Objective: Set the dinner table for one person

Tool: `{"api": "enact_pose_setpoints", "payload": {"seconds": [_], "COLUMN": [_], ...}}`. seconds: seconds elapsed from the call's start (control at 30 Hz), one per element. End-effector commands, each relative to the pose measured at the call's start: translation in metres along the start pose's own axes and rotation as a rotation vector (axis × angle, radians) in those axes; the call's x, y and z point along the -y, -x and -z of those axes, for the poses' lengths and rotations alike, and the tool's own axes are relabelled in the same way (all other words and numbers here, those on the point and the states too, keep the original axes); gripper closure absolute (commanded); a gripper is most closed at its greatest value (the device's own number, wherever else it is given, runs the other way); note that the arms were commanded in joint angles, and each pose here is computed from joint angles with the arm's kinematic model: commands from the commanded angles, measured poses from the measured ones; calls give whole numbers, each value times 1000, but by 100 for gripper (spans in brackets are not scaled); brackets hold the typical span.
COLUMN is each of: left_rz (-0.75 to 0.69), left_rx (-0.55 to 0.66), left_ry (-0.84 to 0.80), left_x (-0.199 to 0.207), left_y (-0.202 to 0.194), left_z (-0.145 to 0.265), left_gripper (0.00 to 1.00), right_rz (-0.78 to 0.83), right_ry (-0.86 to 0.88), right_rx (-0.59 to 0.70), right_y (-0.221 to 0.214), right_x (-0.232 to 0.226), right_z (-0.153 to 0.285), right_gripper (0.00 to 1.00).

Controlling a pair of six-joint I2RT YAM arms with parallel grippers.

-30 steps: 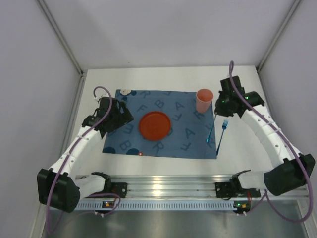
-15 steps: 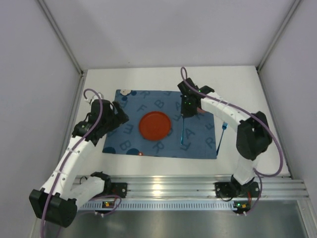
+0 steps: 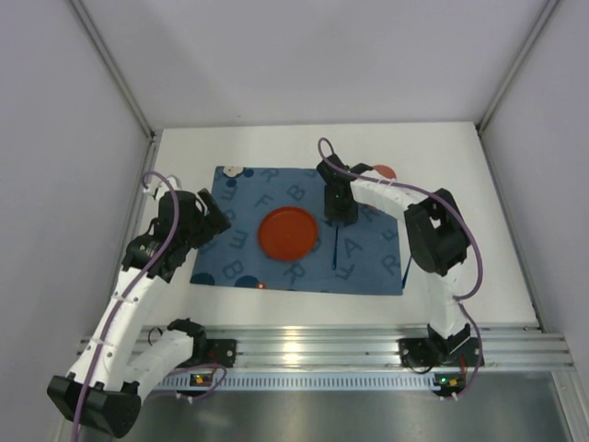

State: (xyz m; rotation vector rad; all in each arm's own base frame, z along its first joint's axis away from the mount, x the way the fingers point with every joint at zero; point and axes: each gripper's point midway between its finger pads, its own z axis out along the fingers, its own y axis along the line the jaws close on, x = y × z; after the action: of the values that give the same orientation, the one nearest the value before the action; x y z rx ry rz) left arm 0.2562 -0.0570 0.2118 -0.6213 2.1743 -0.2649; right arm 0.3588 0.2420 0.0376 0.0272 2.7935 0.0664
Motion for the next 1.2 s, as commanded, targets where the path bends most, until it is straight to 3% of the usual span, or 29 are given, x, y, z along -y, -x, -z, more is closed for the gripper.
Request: {"api": "enact_pose_setpoints", "payload": {"seconds": [0.0, 0.17, 0.27, 0.43, 0.67, 1.17], "left_rz": [-13, -11, -15, -18, -30, -89], "left_rx": [19, 10, 1, -19, -55, -50], "left_ry": [-13, -40, -40, -61, -89, -81], "left_x": [7, 14, 15, 22, 32, 40], "left_y": [9, 5, 2, -3, -9, 0], "left_z": [-1, -13, -21, -34, -49, -64], "left_gripper": [3, 3, 2, 3, 3, 3], "right_rz": [23, 20, -22, -195, -393, -468], "right_ry": [44, 102, 96, 26, -161, -256], "right_rx": [99, 228, 260, 152, 57, -36], "right_y": [24, 37, 20, -30, -57, -51], "right_x": [-10, 3, 33, 109, 197, 223], "right_z": [30, 113, 144, 125, 81, 8], "right_gripper": [52, 51, 48, 48, 49, 56]}}
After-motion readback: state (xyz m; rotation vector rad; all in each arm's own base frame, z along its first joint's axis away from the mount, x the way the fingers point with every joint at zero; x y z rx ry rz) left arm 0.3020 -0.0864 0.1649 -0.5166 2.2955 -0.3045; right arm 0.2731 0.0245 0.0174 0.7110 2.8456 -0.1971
